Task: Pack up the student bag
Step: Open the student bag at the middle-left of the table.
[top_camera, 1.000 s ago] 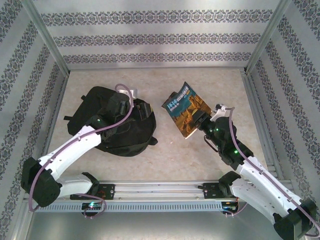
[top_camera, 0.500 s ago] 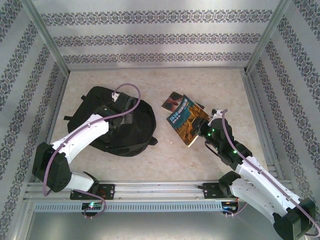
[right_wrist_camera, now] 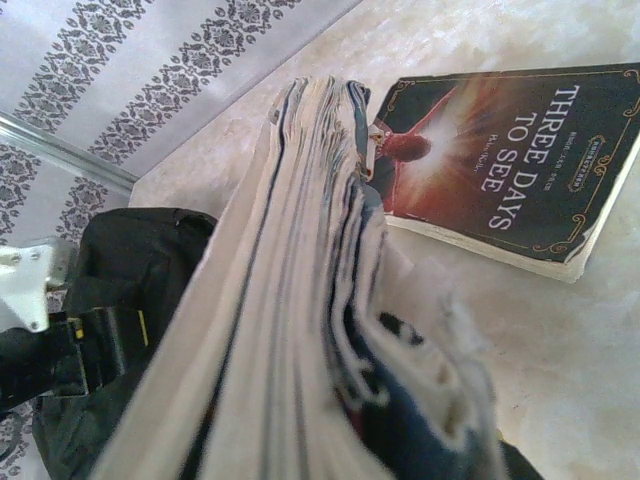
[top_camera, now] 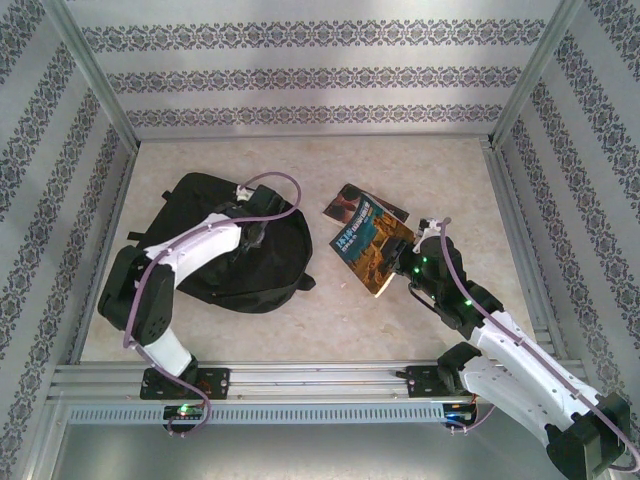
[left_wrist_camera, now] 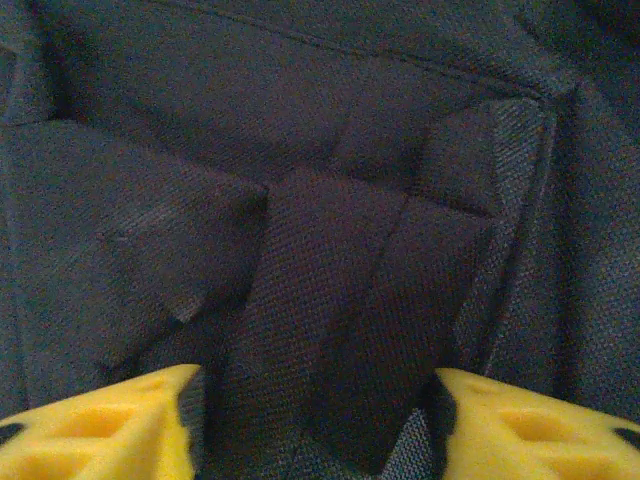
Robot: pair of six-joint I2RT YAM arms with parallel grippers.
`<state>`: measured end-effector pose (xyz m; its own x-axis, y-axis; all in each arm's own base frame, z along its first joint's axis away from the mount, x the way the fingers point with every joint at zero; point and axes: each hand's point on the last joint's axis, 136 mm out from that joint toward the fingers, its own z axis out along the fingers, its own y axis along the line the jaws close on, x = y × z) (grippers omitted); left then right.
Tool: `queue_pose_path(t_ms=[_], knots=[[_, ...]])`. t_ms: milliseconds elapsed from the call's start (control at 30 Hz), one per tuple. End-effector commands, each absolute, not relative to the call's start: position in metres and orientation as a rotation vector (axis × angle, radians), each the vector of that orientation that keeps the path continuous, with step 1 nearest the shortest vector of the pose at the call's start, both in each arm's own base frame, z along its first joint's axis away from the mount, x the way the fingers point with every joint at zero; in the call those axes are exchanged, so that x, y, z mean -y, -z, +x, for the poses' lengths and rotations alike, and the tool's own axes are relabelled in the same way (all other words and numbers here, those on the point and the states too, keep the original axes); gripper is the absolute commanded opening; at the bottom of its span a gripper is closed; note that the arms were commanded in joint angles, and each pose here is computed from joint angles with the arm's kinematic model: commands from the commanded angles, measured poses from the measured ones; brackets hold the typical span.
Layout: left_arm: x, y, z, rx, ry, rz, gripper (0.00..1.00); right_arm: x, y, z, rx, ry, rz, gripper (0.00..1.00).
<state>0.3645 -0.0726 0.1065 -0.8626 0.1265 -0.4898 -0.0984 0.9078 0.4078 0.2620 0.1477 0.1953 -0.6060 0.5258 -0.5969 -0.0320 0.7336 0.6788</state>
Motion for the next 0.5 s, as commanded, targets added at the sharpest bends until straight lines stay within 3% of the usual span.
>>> queue_pose_path(t_ms=[0, 67, 133, 467], knots=[[0.058, -0.102, 0.364, -2.576, -0.632, 0.011, 0.42, -0.152, -0.218, 0.267, -2.013, -0.891, 0.339, 0.00], [0.057, -0.101, 0.364, -2.590, -0.582, -0.017, 0.13, -0.153, -0.221, 0.266, -2.009, -0.896, 0.327, 0.00], [0.054, -0.105, 0.366, -2.589, -0.554, -0.044, 0.00, -0.153, -0.223, 0.265, -2.007, -0.899, 0.323, 0.00], [0.065, -0.188, 0.360, -2.469, -0.300, -0.102, 0.00, -0.169, -0.242, 0.267, -2.014, -0.954, 0.235, 0.00]])
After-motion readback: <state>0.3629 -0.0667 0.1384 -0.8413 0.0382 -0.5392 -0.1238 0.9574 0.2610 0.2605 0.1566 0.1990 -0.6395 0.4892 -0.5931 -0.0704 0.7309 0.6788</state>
